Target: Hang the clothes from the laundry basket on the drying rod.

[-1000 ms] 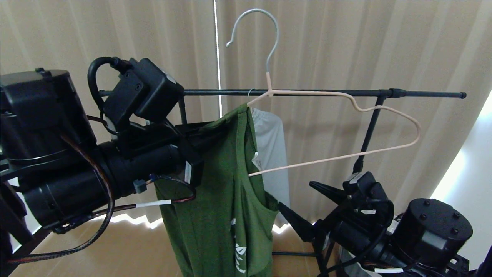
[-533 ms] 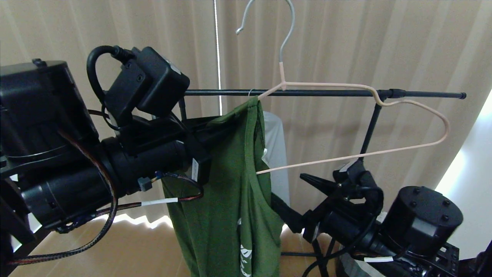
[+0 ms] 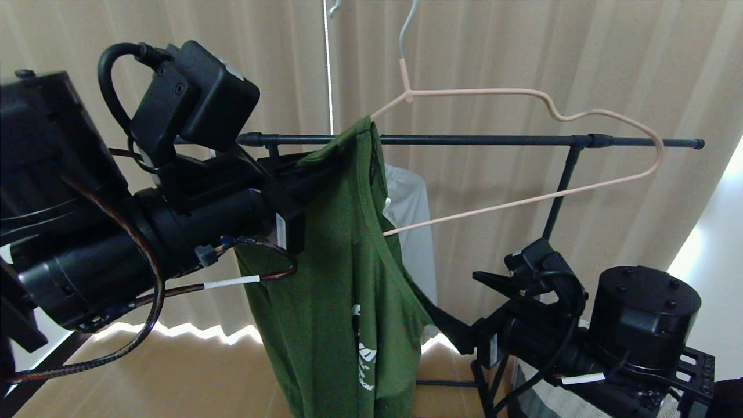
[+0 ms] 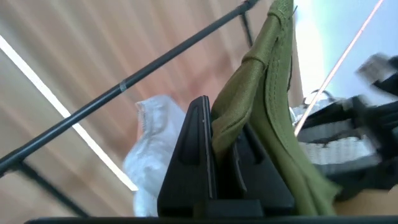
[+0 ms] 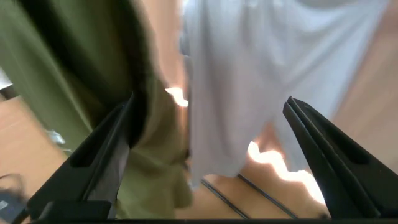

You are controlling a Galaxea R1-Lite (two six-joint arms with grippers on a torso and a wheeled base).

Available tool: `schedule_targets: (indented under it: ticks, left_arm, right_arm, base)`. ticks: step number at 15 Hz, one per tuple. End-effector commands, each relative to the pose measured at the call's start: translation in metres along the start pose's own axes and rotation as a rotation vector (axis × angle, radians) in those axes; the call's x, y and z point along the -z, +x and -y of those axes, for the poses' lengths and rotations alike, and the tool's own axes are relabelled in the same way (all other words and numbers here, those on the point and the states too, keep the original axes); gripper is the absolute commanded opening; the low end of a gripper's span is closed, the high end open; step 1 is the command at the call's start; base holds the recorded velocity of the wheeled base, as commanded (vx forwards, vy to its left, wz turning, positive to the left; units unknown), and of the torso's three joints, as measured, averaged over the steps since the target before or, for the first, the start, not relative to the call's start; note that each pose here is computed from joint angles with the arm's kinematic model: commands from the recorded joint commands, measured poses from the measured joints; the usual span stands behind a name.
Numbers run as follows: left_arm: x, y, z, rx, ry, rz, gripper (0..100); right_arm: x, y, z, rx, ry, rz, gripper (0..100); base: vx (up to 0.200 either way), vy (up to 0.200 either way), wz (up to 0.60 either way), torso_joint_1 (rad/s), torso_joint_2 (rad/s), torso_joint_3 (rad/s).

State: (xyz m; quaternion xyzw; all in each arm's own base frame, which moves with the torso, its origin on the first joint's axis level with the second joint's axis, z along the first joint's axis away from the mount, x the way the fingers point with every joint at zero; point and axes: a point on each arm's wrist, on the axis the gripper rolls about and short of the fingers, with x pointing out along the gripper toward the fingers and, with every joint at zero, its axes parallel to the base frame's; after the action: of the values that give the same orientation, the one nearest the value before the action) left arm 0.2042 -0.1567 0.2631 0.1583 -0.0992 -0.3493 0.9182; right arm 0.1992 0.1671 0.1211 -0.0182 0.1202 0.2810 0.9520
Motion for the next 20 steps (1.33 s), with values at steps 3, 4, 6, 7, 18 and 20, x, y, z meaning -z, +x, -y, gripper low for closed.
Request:
schedule_targets:
  ticks: [3,4,6,7,18,20]
  left_arm:
    - [0.003,-0.008,-0.01,-0.043,0.005,-0.013,0]
    - [0.005,-0.009,-0.009,-0.041,0.004,-0.02,0]
    - [0.013,-0.014,-0.006,-0.032,0.049,-0.053,0]
    - [0.019,-0.016,-0.01,-0.046,0.077,-0.078,0]
    - [0.068,-0.032,-0.016,-0.08,0.219,-0.283,0]
    - [0.073,-0.032,-0.014,-0.08,0.223,-0.307,0]
  right_arm:
    - [-0.023,-0.037,0.024,0.128,-0.019,-0.039,100]
    - [-0.028,-0.043,0.029,0.15,-0.017,-0.054,100]
    - [-0.042,-0.06,0.044,0.222,0.001,-0.064,100]
    - [-0.048,-0.066,0.05,0.253,0.01,-0.063,100]
    - [-0.081,-0.072,0.078,0.381,0.044,0.04,100]
    - [-0.082,-0.071,0.075,0.366,0.039,0.044,100]
  base:
    - [0.0,0.0,0.0,0.0,0.0,0.0]
    - [0.0,0.0,0.0,0.0,0.0,0.0]
    - [0.0,0.0,0.0,0.0,0.0,0.0]
    - [0.0,0.0,0.0,0.0,0.0,0.0]
    - [0.0,0.0,0.0,0.0,0.0,0.0]
    - [0.0,0.0,0.0,0.0,0.0,0.0]
